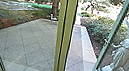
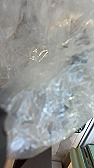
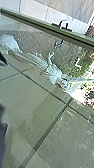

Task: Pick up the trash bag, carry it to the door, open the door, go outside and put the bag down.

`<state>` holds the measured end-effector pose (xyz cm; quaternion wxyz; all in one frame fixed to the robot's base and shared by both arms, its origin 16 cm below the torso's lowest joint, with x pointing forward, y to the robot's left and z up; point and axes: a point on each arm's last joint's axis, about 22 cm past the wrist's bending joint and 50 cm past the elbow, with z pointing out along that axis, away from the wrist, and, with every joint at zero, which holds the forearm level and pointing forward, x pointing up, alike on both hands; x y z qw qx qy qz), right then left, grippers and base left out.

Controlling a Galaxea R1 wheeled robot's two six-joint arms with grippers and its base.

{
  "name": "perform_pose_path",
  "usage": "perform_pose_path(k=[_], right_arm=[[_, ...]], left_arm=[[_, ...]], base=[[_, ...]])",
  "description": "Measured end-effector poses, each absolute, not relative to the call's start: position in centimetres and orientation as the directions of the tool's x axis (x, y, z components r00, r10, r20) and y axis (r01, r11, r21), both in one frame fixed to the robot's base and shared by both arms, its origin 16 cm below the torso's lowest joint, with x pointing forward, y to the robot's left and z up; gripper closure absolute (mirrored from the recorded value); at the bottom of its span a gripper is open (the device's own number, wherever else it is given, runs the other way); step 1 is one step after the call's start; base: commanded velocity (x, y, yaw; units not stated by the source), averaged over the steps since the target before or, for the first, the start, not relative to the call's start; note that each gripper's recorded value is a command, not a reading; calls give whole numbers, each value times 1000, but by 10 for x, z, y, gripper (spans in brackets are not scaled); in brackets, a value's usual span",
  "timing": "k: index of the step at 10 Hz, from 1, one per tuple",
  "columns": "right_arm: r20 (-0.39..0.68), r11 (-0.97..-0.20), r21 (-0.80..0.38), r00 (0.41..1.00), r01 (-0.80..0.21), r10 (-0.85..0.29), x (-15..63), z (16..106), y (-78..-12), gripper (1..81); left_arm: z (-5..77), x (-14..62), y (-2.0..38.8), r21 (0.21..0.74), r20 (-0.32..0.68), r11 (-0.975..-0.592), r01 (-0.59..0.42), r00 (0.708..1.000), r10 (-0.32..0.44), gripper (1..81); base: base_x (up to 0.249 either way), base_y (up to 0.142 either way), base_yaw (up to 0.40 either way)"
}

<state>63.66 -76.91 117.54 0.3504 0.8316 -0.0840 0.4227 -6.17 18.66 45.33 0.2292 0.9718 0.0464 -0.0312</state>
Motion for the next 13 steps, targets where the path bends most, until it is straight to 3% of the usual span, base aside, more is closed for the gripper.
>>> perform_pose_path(k=[2, 5, 9, 13], right_arm=[[769, -845, 347, 640, -407, 8, 660, 1156, -707, 10], [686, -930, 143, 711, -338, -153, 662, 1118, -630, 10], [609, -991, 43, 790, -123, -72, 648, 1111, -523, 10], [552, -998, 46, 834, -39, -7, 560, 1115, -509, 10]], left_arm=[[453, -61, 187, 442, -80, -891, 105, 994, 77, 811], [455, -61, 185, 449, -80, -887, 105, 994, 77, 811], [456, -57, 184, 455, -66, -884, 105, 994, 84, 811], [457, -56, 181, 462, -61, -881, 101, 995, 81, 811]], base=[[0, 0, 0], [0, 0, 0], [0, 0, 0], [0, 0, 0]])
